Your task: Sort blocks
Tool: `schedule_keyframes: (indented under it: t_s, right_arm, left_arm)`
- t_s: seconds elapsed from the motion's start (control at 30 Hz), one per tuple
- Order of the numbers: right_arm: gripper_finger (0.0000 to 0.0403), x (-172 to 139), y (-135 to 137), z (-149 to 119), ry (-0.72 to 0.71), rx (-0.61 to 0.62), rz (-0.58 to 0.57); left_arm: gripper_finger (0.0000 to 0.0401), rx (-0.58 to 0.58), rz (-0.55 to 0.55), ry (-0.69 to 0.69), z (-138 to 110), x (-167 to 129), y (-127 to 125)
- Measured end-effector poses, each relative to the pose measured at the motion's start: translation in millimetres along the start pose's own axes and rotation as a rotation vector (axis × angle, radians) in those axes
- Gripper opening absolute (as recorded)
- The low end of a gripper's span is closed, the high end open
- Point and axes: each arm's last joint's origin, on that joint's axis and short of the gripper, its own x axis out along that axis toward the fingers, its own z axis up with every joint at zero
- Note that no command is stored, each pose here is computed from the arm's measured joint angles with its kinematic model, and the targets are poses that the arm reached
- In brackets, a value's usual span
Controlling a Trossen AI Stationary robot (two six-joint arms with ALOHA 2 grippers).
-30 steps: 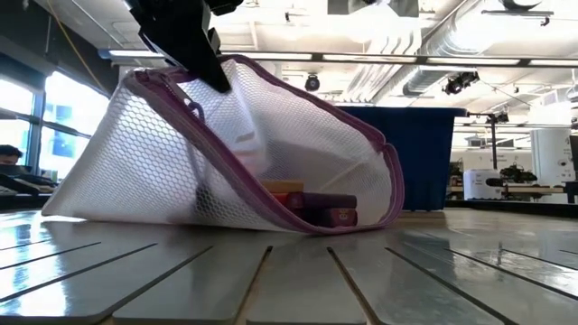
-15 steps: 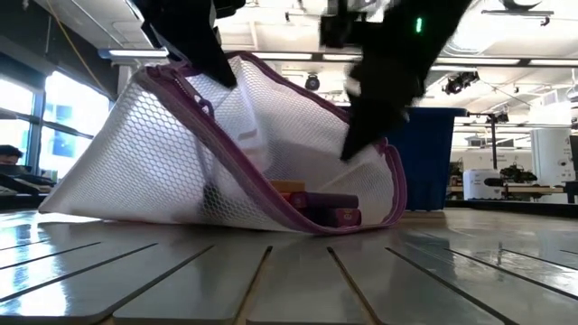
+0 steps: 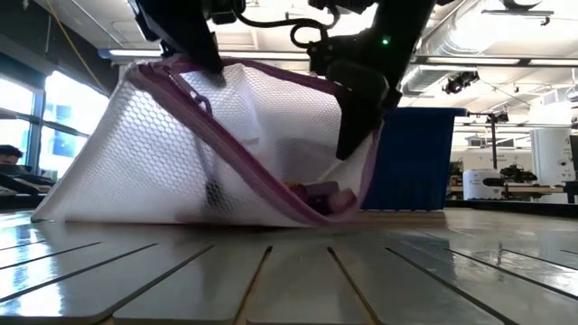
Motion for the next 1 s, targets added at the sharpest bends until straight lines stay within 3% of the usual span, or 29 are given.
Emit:
schedule_keyframes:
  t_s: [0.13,0.3,0.37,0.5,0.63,0.73,1.0]
  right_arm:
    - [0.0012,0,-6,3,0.036,0.009,0.073]
    - [0.0010,2,-10,3,0.084,0.066,0.129]
    - [0.0003,2,-9,3,0.094,0.071,0.145]
    - [0.0002,2,-8,4,0.098,0.070,0.176]
    - [0.0001,2,-9,5,0.100,0.055,0.186]
    - [0.0000,4,-12,6,0.115,0.065,0.208]
    - [0.0000,7,-20,9,0.136,0.119,0.236]
  left_arm:
    - [0.0108,-0.004,-0.019,0.048,13,-18,2]
    - [0.0149,-0.007,0.032,0.054,39,-65,16]
    - [0.0159,-0.038,0.113,0.036,49,-85,30]
    - [0.0167,-0.131,0.270,-0.063,71,-117,75]
    - [0.0168,-0.226,0.315,-0.134,89,-135,133]
    - [0.0168,-0.329,0.350,-0.148,97,-144,180]
    - [0.0168,-0.392,0.572,-0.233,115,-148,270]
